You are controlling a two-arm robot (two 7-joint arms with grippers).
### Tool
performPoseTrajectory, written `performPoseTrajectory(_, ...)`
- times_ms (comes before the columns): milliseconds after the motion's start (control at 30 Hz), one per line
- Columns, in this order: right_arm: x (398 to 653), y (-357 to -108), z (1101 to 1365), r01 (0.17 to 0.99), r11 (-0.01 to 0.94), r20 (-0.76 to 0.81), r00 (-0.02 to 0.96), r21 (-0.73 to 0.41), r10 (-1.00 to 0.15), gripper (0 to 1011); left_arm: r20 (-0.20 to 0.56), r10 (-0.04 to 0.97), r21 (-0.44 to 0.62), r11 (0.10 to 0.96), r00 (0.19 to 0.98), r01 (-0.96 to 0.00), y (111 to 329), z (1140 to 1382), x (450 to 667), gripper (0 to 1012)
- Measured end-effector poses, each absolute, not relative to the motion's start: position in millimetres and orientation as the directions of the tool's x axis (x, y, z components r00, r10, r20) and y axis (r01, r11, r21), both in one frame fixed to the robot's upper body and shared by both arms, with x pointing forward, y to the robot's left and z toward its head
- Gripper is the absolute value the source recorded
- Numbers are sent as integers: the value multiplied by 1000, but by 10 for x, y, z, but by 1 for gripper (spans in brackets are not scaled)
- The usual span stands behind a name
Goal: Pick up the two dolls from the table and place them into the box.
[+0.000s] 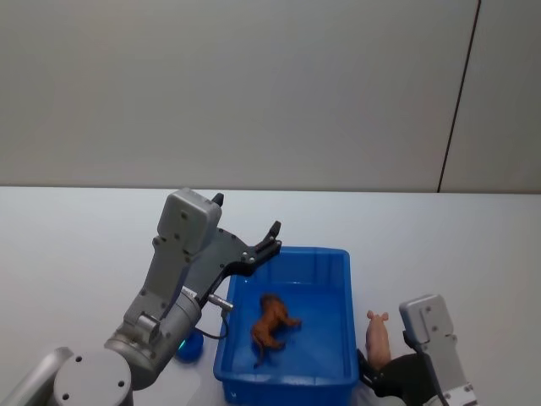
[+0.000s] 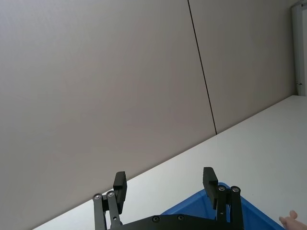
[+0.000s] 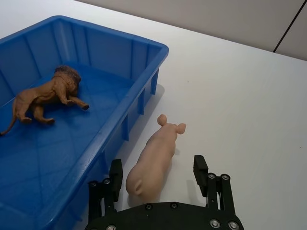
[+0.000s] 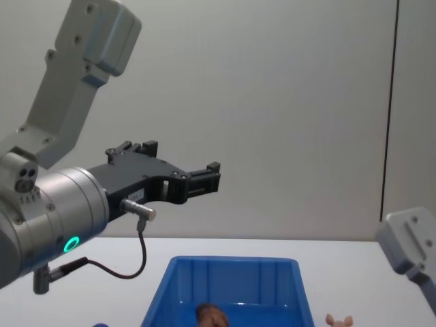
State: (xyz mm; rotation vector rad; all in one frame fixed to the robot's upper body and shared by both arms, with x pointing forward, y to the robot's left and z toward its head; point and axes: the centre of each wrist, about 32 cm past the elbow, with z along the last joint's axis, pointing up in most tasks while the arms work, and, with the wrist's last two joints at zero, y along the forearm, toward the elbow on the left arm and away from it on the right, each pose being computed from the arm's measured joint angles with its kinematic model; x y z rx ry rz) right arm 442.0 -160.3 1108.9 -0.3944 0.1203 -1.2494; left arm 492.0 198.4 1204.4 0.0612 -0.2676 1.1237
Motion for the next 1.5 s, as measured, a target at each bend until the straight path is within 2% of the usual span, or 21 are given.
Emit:
performPoseTrajectory(333,4457,-1582,11045,900,243,132,307,-361,-942,675,242,882,-86,434,404,-897,1984,12044,4920,1001)
performPoseTrajectory(500,4468,-1579,11035,903,224,138,291,-365,-947,504,242,882,-86,434,404,-897,1984,12044,4920,1001)
performPoseTrajectory(533,4471,-1580,11034,904,220,138,287,-366,-948,445,242,882,-86,434,404,-897,1984,12044,4920,1001)
performPoseTrajectory(633,4474,-1580,11034,906,213,139,280,-366,-950,390,242,882,-86,434,404,-897,1984,12044,4920,1001)
performPoseTrajectory(900,4474,-1587,11051,912,207,138,269,-353,-953,391,242,882,-86,434,404,-897,1984,12044,4920,1001)
performPoseTrajectory(1167,4486,-1586,11150,931,223,132,270,-289,-954,390,242,882,-86,434,404,-897,1984,12044,4920,1001)
performPoseTrajectory(1500,4595,-1549,11378,931,321,93,340,-175,-936,390,242,882,-86,434,404,-897,1984,12044,4920,1001)
